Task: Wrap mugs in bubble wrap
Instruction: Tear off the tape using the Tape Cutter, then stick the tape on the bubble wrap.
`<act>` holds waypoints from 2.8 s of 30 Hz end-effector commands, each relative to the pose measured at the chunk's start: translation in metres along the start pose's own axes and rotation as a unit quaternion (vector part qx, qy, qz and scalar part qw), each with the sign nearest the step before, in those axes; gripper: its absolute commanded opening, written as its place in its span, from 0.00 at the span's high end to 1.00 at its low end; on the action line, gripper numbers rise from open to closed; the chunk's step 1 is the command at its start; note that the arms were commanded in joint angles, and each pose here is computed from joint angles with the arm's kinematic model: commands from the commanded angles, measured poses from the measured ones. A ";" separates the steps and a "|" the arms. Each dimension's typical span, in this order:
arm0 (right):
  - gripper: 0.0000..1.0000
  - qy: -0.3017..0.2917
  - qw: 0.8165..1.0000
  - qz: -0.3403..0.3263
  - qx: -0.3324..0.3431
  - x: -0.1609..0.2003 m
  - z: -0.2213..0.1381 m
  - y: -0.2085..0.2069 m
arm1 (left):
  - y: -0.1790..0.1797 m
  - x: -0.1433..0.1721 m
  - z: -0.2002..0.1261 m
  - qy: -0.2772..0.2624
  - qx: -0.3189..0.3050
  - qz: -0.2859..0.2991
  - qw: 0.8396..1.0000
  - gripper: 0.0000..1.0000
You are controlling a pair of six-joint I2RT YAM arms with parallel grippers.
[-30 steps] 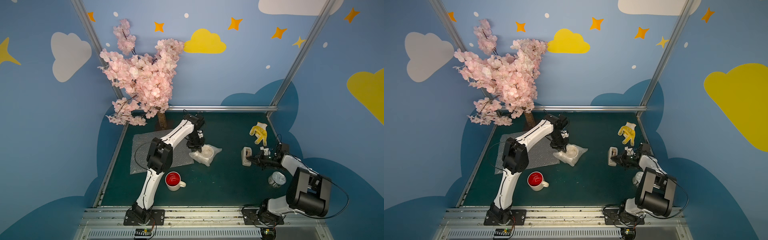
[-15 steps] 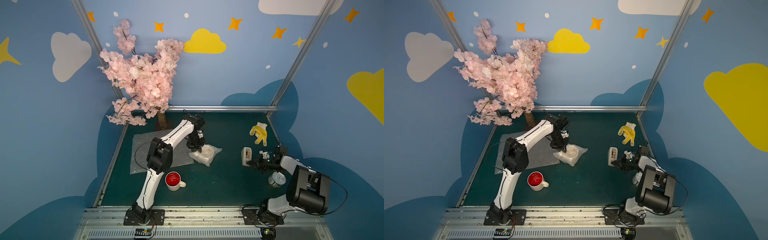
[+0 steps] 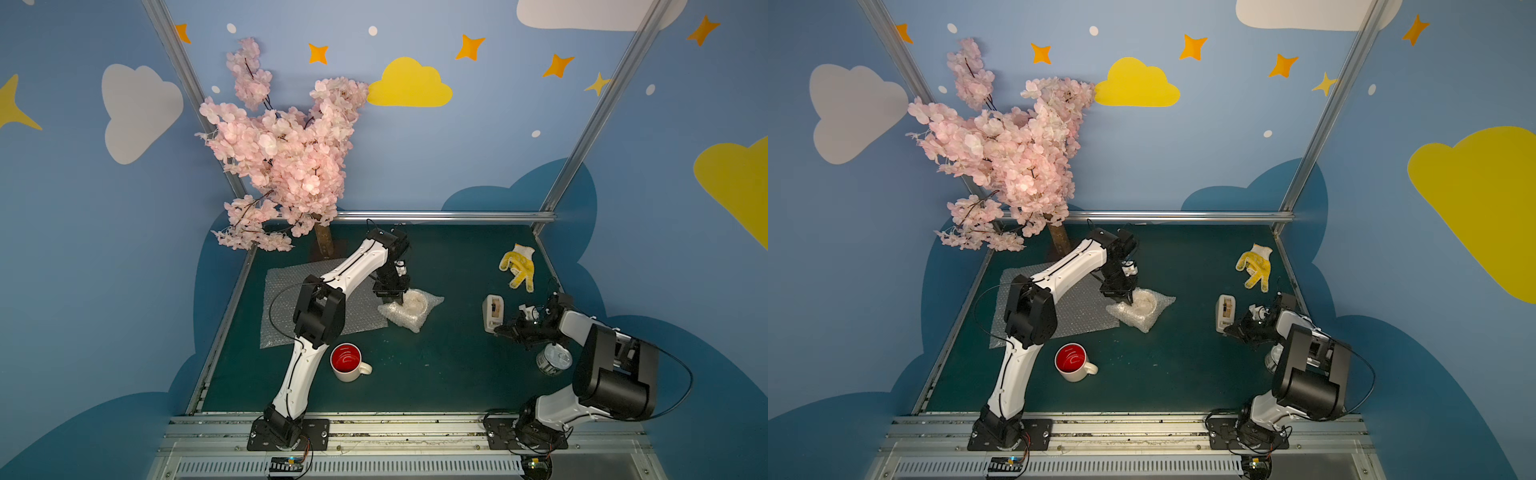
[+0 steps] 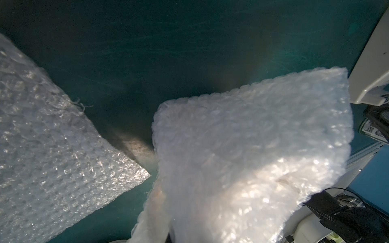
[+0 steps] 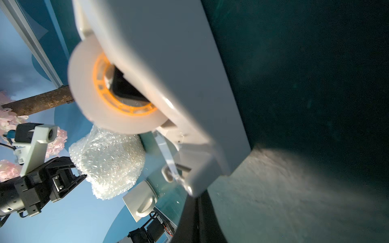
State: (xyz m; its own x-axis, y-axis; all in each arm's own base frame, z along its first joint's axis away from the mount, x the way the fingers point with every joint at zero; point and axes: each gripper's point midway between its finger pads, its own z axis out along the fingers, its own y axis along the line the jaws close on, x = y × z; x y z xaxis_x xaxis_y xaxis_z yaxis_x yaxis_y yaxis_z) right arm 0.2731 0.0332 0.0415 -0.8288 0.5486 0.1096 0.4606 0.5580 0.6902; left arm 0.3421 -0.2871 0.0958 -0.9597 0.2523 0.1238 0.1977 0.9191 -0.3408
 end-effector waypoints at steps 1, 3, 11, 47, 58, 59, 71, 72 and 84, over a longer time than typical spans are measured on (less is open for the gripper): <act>1.00 0.016 0.999 0.020 0.022 0.006 0.006 -0.013 | -0.013 0.004 0.002 0.005 0.024 0.009 1.000 0.97; 1.00 0.017 0.999 0.021 0.025 0.005 0.007 -0.015 | -0.013 0.004 0.003 0.006 0.023 0.009 1.000 0.97; 1.00 0.023 0.998 0.029 0.056 0.005 0.011 -0.027 | -0.014 0.001 0.003 0.006 0.024 0.009 1.000 0.97; 1.00 -0.005 0.977 -0.206 -0.058 0.033 -0.046 0.139 | -0.020 0.001 0.010 0.015 0.029 0.009 0.999 0.97; 1.00 0.007 0.923 -0.357 -0.142 0.082 -0.023 0.246 | -0.022 -0.003 0.015 0.019 0.037 0.005 0.999 0.97; 1.00 0.010 0.919 -0.366 -0.146 0.087 -0.017 0.253 | -0.021 -0.003 0.015 0.018 0.037 0.004 0.999 0.97; 1.00 0.037 0.892 -0.416 -0.170 0.111 0.059 0.278 | -0.019 -0.006 0.014 0.020 0.041 0.004 0.999 0.97; 1.00 0.038 0.892 -0.418 -0.168 0.112 0.064 0.277 | -0.019 -0.006 0.014 0.021 0.042 0.003 0.999 0.97; 1.00 0.060 0.901 -0.406 -0.141 0.113 0.103 0.243 | -0.017 -0.007 0.011 0.019 0.046 0.000 0.999 0.97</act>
State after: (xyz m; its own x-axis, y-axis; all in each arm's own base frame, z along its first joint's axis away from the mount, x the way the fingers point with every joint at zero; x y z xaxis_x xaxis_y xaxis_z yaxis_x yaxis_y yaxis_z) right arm 0.3257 0.2924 0.1566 -0.8930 -0.0483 -0.4475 -0.3966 0.5543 0.7317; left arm 0.3419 -0.3005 0.0959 -0.9559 0.2520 0.1508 0.1763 0.9031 -0.3915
